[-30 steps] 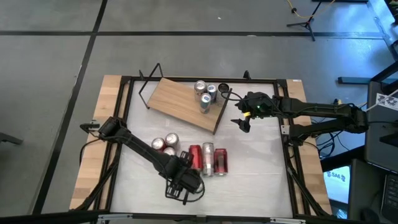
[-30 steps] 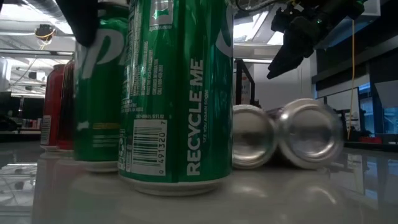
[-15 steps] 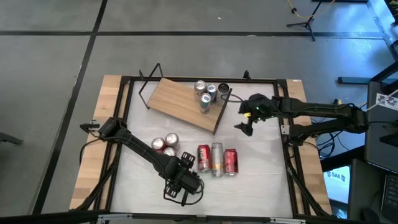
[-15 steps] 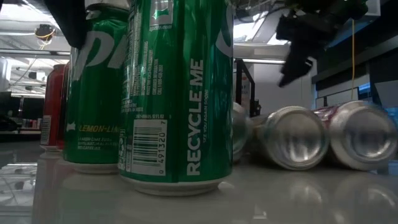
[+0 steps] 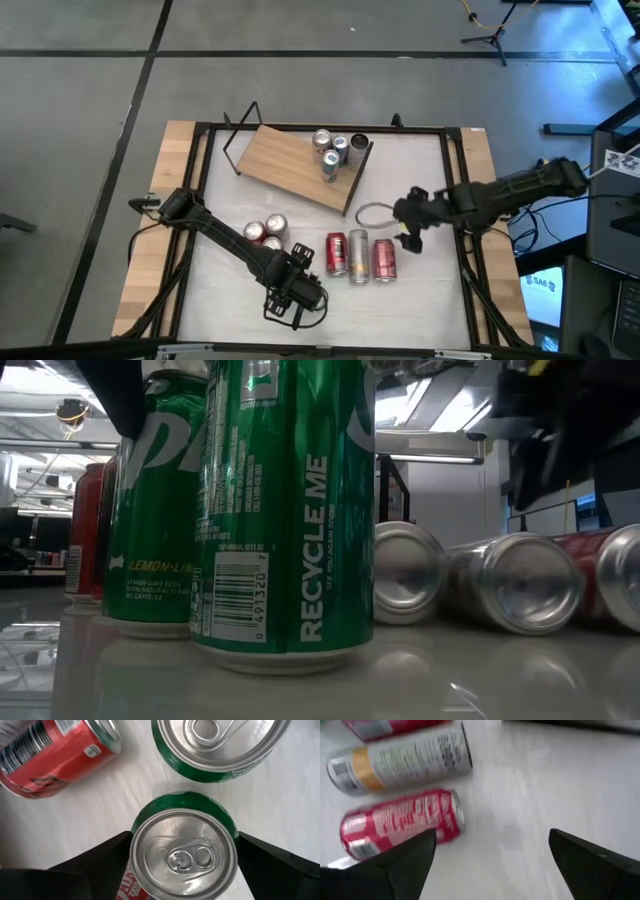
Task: Place canned beverage on shelf
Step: Put the left green soda can on the shelf
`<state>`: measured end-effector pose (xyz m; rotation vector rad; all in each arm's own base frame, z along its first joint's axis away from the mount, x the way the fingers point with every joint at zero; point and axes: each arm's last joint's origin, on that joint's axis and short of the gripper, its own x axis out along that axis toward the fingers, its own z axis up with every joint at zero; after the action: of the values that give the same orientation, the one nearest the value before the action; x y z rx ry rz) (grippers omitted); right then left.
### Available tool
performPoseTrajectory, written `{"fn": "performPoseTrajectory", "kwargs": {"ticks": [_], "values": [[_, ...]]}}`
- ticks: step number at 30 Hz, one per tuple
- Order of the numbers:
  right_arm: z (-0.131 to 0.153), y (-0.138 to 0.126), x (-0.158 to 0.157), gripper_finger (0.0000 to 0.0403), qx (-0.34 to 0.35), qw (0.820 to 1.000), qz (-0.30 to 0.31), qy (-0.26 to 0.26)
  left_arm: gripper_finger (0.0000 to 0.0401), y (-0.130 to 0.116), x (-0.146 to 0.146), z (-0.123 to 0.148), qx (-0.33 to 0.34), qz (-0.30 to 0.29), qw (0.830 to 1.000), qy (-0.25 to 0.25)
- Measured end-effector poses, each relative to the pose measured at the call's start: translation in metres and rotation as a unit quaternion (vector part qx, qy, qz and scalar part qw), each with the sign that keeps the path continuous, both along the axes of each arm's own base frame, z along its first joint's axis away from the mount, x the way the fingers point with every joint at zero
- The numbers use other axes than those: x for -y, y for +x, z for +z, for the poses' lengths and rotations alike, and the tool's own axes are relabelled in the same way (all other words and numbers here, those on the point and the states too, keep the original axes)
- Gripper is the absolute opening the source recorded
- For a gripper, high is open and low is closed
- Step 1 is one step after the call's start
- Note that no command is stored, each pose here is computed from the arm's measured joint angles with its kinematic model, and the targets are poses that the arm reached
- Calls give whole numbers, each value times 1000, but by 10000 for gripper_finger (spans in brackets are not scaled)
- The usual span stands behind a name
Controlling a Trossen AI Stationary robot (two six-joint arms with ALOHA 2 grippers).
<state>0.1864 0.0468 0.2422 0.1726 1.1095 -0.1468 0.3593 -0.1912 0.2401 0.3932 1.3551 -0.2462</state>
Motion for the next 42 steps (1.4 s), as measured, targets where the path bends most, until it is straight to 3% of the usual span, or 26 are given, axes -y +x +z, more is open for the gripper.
{"fn": "performPoseTrajectory", "kwargs": {"ticks": [7,14,25,32,42], "values": [[-4,-13,-30,381,-2,999,-33,-23,350,1,-3,0,-2,3,1000,1],[-13,-18,-52,381,-13,999,-24,-33,376,2,-4,0,-2,6,1000,1],[-33,-10,-65,381,-56,996,-23,-58,380,-1,-1,3,2,2,1000,-1],[-39,-7,-67,381,-67,995,-23,-66,380,-9,-1,19,17,1,1000,-11],[-39,-7,-67,381,-66,995,-23,-65,380,-17,-6,31,15,85,996,-29]]}}
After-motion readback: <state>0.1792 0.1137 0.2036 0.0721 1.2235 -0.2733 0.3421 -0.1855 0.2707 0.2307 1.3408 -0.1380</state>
